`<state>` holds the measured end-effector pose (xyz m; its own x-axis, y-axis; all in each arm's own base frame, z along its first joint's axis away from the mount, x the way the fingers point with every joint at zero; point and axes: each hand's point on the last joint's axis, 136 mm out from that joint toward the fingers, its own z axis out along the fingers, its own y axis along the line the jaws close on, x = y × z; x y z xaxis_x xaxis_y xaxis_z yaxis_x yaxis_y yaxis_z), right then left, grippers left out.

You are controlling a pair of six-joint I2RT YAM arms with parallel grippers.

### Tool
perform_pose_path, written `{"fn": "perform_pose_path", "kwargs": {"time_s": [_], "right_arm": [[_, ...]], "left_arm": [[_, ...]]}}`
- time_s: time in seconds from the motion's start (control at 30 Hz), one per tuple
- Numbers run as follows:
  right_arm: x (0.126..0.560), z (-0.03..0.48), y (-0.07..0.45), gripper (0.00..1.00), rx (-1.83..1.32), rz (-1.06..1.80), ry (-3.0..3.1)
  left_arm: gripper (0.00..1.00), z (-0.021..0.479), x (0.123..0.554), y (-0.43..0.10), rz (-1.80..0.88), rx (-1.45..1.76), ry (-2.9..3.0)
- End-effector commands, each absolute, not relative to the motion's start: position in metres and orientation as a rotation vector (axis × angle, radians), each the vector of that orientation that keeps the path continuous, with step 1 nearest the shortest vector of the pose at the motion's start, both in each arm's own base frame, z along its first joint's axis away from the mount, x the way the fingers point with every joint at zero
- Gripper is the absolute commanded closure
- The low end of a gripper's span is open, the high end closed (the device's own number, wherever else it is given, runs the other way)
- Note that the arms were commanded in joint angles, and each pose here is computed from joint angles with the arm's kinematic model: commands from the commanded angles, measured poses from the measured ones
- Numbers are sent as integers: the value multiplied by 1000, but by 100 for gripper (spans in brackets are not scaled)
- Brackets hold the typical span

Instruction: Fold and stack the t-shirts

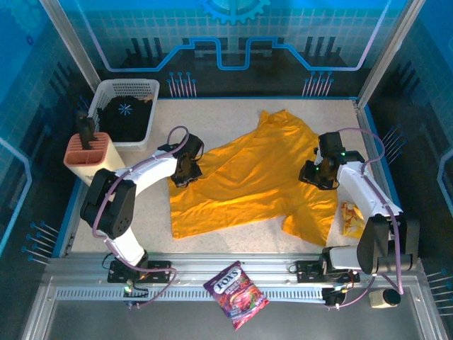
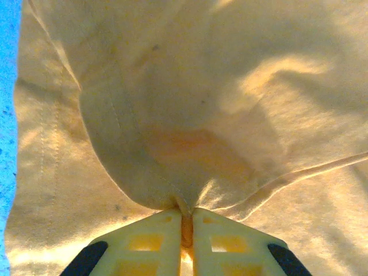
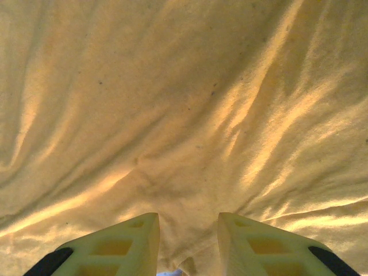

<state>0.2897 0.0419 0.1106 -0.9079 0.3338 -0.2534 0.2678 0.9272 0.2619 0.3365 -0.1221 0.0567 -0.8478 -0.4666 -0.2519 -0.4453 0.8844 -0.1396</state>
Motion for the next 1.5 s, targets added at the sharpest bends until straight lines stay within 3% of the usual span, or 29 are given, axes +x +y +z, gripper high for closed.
{"fn": "perform_pose_path", "kwargs": {"time_s": [0.0, 0.17, 0.37, 0.6, 0.87, 1.03, 1.1, 1.2, 1.3, 1.37, 1.47], "right_arm": [[284, 105, 43, 66, 421, 303, 2815], [283, 107, 43, 66, 413, 298, 2815], [278, 104, 42, 66, 418, 299, 2816], [270, 89, 44, 65, 443, 314, 2839], [279, 86, 45, 65, 457, 321, 2828], [320, 95, 55, 65, 417, 394, 2775], [346, 100, 58, 65, 375, 407, 2758], [387, 99, 55, 65, 340, 372, 2756], [429, 90, 50, 66, 359, 406, 2759], [457, 84, 48, 67, 381, 457, 2750], [493, 70, 39, 67, 428, 474, 2758]], "left_arm": [[98, 73, 341, -112, -59, -660, 2746], [100, 86, 372, -86, 4, -678, 2683], [100, 105, 441, -48, -29, -737, 2540], [100, 82, 494, -19, 2, -858, 2487], [99, 95, 511, -1, 101, -934, 2363], [98, 126, 505, 14, 172, -974, 2256], [87, 134, 500, 18, 194, -985, 2239], [46, 137, 495, 19, 185, -1000, 2234], [25, 143, 489, 11, 166, -975, 2235], [17, 151, 484, 0, 154, -930, 2243], [17, 160, 475, -28, 121, -823, 2280]]}}
